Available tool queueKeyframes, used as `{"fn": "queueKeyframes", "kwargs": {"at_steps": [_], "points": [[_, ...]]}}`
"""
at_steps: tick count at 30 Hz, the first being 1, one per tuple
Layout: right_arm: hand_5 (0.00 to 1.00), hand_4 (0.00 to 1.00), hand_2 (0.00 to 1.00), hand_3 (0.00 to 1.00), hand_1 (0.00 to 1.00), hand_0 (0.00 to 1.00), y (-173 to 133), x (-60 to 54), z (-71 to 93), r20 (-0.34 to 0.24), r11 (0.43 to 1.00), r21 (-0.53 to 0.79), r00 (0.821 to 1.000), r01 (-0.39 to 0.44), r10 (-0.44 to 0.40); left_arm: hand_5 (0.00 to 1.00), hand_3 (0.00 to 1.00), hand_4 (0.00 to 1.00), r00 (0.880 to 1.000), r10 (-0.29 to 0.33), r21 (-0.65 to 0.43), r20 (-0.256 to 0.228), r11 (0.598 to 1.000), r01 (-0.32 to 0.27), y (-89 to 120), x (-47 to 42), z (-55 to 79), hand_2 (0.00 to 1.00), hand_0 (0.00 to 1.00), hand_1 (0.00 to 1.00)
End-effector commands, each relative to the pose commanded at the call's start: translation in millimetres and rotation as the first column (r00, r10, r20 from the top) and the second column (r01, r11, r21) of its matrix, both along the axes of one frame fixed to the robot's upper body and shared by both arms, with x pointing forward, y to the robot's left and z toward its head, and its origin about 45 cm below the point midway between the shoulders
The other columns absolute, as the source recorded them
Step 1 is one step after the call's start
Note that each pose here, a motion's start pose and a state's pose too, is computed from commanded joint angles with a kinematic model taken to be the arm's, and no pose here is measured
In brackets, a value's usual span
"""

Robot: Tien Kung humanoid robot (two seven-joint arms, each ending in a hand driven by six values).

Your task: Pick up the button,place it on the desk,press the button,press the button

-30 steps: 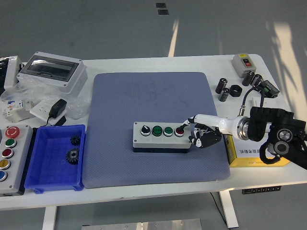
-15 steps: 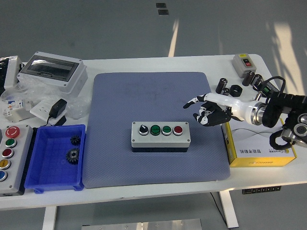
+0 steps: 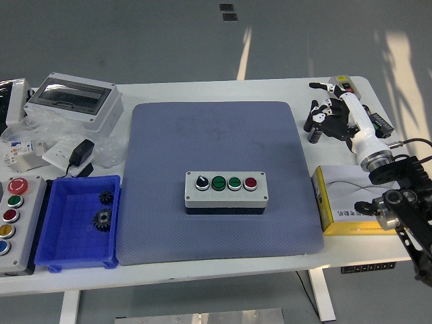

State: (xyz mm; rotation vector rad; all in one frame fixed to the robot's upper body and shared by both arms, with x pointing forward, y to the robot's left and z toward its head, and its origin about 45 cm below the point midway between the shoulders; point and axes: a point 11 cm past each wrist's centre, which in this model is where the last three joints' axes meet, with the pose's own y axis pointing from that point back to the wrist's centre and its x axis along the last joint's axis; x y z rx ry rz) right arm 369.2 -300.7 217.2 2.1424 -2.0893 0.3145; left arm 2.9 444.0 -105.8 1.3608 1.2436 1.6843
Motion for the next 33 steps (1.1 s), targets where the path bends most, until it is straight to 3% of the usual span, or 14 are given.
{"fn": "queueKeyframes", "kwargs": {"at_steps": [5, 6, 11, 12, 17, 18, 33], "points": [[0.280, 0.623, 0.702, 0.774, 0.657, 0.536, 2.0, -8.1, -7.0, 0.074, 0.990, 0.110, 0.993, 0.085, -0.093, 0.196, 0.609, 0.626, 1.000, -0.001, -0.005, -0.004, 1.000, 0.001, -2.5, -1.8, -1.0, 0.550, 0.623, 0.577], [0.372, 0.687, 0.780, 0.795, 0.751, 0.690, 1.8, -9.3, -6.5, 0.090, 0.989, 0.117, 0.991, 0.090, -0.101, 0.197, 0.610, 0.627, 1.000, -0.001, -0.005, -0.003, 1.000, 0.001, -2.3, -1.5, -0.9, 0.551, 0.624, 0.577], [0.372, 0.687, 0.780, 0.795, 0.751, 0.690, -1.7, -13.5, -3.5, 0.134, 0.985, 0.133, 0.983, 0.106, -0.124, 0.197, 0.610, 0.627, 1.000, -0.007, -0.001, 0.007, 1.000, 0.007, -0.5, 2.8, -0.1, 0.551, 0.624, 0.577], [0.704, 0.917, 0.861, 0.844, 0.854, 0.838, -2.5, -14.0, -3.2, 0.137, 0.985, 0.134, 0.982, 0.108, -0.127, 0.198, 0.609, 0.628, 1.000, -0.007, -0.001, 0.009, 1.000, 0.007, -0.4, 3.6, -0.1, 0.551, 0.624, 0.578], [0.704, 0.917, 0.861, 0.844, 0.854, 0.838, -8.0, -17.2, -3.3, 0.141, 0.983, 0.137, 0.980, 0.124, -0.143, 0.198, 0.609, 0.628, 1.000, -0.010, -0.003, 0.011, 1.000, 0.010, -1.1, 4.9, -0.3, 0.551, 0.624, 0.578], [0.850, 0.947, 0.858, 0.895, 0.848, 0.849, -9.2, -18.0, -4.0, 0.140, 0.982, 0.138, 0.979, 0.128, -0.147, 0.198, 0.611, 0.628, 1.000, -0.010, -0.003, 0.010, 1.000, 0.010, -1.2, 4.5, -0.3, 0.553, 0.624, 0.578], [0.825, 0.947, 0.850, 0.887, 0.844, 0.847, -24.5, -30.6, -19.2, 0.101, 0.973, 0.144, 0.975, 0.182, -0.197, 0.204, 0.612, 0.632, 1.000, -0.005, 0.000, 0.012, 1.000, 0.005, 1.2, 4.4, 0.6, 0.552, 0.624, 0.579]]}}
